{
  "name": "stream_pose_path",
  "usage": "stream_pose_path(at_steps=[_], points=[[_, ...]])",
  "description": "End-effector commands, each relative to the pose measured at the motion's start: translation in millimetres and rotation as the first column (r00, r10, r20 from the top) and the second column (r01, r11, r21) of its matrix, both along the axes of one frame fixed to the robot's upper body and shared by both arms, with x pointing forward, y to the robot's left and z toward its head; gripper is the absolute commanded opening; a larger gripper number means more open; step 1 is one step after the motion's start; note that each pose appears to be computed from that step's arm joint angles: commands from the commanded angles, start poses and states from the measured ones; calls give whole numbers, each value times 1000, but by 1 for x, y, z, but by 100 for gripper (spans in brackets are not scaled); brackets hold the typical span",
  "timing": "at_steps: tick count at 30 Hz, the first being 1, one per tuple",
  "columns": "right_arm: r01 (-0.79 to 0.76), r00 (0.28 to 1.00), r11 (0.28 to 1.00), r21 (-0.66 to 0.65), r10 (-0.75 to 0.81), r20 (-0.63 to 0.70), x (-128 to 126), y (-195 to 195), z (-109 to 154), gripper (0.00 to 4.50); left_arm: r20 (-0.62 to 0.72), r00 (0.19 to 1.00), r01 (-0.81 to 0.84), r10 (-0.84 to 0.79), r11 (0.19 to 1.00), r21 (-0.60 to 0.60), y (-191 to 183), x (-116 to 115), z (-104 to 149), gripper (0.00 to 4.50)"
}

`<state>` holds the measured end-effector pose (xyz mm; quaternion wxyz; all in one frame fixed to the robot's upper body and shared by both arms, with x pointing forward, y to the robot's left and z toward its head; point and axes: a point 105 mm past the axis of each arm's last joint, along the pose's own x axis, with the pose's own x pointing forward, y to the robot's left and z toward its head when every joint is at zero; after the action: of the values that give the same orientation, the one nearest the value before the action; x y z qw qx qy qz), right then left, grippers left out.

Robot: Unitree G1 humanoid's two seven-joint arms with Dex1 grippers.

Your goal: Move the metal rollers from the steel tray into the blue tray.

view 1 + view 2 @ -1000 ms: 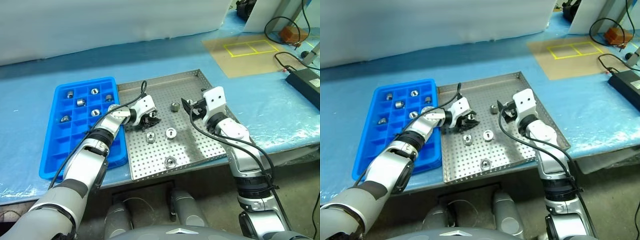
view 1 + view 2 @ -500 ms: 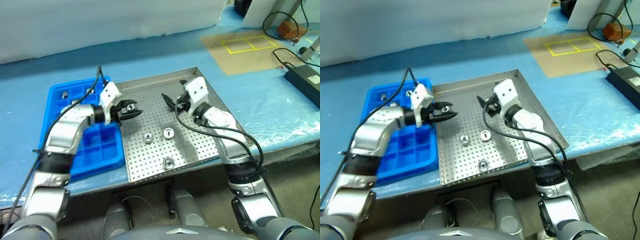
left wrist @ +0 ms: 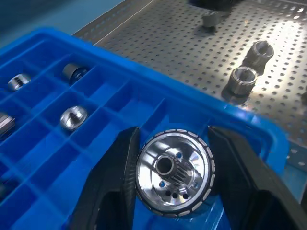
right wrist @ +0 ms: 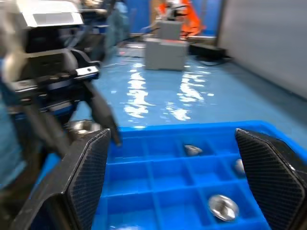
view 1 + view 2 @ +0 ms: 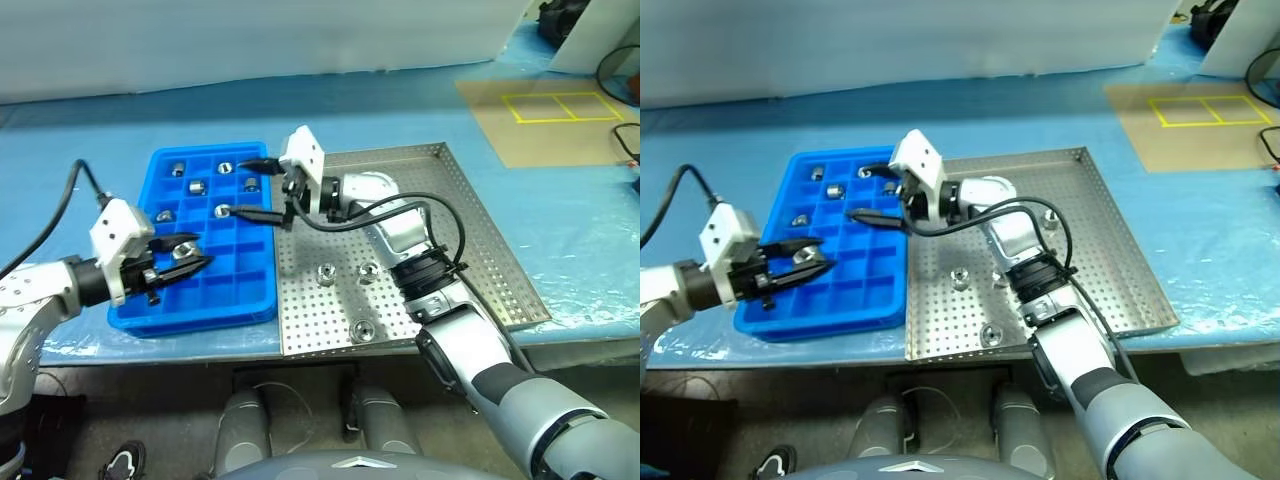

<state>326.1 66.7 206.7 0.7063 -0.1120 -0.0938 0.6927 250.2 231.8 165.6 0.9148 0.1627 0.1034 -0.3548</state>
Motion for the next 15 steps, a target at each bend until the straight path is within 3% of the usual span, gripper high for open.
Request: stream_pose_path(at_steps=[1, 9, 15], points=[[-80, 996, 996, 24, 79, 46, -13, 8, 10, 431, 93, 984, -157, 151, 986, 61, 32, 0, 6, 188], [-57, 996, 998, 39, 54, 66, -5, 7, 17, 431, 191, 898, -404, 396, 915, 1, 59, 16, -13, 188], [-26, 997, 999, 30, 24, 72, -2, 2, 14, 431, 228, 861, -457, 455, 888, -47, 59, 38, -18, 188]])
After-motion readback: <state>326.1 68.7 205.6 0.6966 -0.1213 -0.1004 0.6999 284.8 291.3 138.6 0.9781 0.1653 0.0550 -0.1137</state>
